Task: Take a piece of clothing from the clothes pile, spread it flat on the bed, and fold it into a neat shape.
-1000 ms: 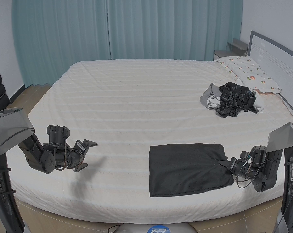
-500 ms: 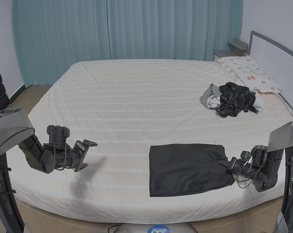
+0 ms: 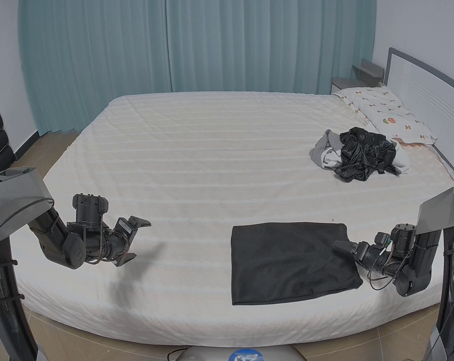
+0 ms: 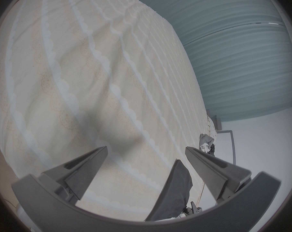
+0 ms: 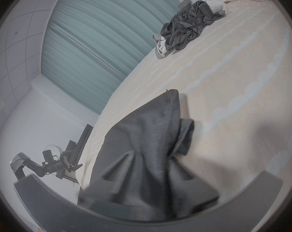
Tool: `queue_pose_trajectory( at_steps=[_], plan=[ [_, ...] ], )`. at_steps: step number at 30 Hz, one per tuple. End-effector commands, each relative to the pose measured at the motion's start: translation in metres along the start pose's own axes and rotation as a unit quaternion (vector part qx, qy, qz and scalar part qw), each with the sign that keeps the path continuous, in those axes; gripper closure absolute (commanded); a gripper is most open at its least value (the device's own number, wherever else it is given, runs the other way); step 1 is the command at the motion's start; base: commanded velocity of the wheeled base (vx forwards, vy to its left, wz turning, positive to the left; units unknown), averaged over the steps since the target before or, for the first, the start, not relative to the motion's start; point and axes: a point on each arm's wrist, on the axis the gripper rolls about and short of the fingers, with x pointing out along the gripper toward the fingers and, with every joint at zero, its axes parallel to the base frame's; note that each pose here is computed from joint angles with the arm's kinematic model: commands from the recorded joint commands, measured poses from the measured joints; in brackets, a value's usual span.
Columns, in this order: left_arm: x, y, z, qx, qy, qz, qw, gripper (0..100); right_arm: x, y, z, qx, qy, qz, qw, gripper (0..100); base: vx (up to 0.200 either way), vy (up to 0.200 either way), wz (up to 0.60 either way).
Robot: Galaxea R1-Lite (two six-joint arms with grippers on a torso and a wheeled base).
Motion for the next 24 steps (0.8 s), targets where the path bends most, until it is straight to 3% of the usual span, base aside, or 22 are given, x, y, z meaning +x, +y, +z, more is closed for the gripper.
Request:
queue_pose_trajectory(
  at_steps=[1,4,10,20,24],
  plan=[
    [0.0,-0.002,-0.003,0.003,-0.001,0.001,1.0,0,-0.01,0.001,0.017,-0.006,-0.033,-0.001,0.9994,0,0.0,0.0,0.0],
    [0.001,-0.009,-0.014,0.015,-0.011,0.006,0.9998,0,-0.017,-0.005,0.029,-0.005,-0.062,-0.018,0.9979,0,0.0,0.0,0.0],
    [0.003,-0.03,-0.062,0.056,0.041,-0.011,0.9976,0,-0.019,-0.013,0.038,0.01,-0.082,-0.025,0.9963,0,0.0,0.0,0.0],
    [0.003,-0.036,-0.078,0.054,0.062,-0.019,0.9965,0,-0.02,-0.017,0.041,0.014,-0.088,-0.028,0.9956,0,0.0,0.0,0.0],
    [0.005,-0.044,-0.085,0.041,0.069,-0.028,0.9964,0,-0.02,-0.017,0.041,0.014,-0.088,-0.028,0.9956,0,0.0,-0.2,0.0]
  ],
)
